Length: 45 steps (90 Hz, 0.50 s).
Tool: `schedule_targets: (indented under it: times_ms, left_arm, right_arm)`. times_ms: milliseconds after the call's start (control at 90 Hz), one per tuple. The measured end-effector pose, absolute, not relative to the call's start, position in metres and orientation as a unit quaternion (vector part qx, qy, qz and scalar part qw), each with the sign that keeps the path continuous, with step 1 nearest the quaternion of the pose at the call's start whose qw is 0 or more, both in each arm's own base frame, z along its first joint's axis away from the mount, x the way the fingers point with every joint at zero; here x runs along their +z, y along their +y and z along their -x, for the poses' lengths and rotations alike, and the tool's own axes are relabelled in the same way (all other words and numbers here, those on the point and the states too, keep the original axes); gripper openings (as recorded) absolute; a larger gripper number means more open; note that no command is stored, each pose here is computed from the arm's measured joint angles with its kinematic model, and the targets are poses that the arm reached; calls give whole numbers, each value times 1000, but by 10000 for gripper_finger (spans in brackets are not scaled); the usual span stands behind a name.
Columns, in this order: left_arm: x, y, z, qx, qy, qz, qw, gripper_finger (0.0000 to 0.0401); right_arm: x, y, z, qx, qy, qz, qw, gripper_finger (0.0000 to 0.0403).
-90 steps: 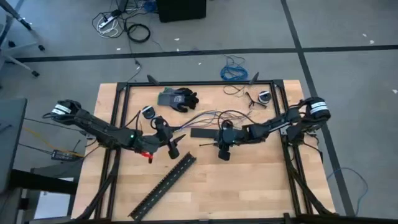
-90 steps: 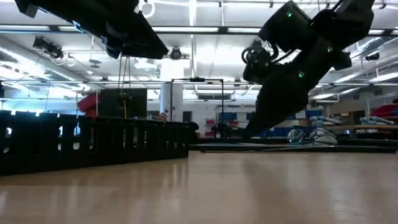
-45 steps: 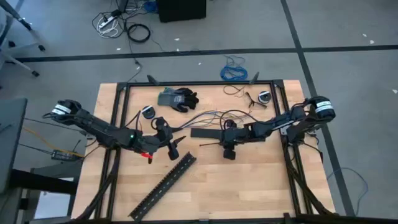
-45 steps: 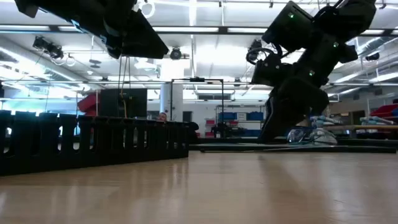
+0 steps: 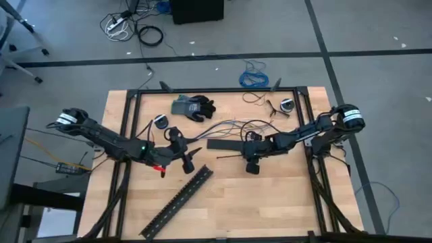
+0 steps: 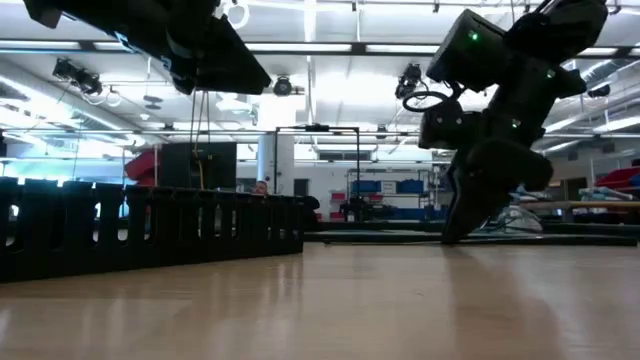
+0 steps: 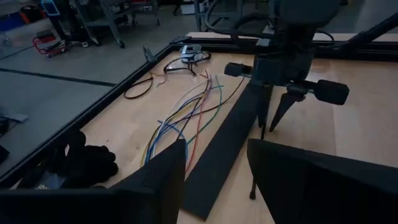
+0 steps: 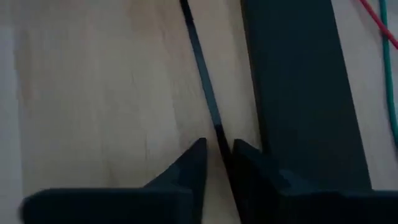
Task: Ziptie cables
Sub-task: Wrap the cable wires with the black zip tie
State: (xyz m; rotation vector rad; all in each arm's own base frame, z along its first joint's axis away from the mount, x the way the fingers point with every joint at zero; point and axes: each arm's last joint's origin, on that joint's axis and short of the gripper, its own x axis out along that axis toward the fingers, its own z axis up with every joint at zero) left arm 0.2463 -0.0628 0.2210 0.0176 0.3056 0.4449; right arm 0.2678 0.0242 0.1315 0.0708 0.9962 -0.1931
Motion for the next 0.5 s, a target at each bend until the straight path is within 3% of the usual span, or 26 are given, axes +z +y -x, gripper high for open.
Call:
schedule_targets:
  times_ms: [144,500]
  left_arm:
    - [221,-63,-246,220,150,-5,964,168]
    - [221,-64,-246,209,148,24,966,168]
  right_arm:
    - [133,27,-269,-86,469,-39,878,4]
    - [139,51,-275,-75,411,-39,908,0]
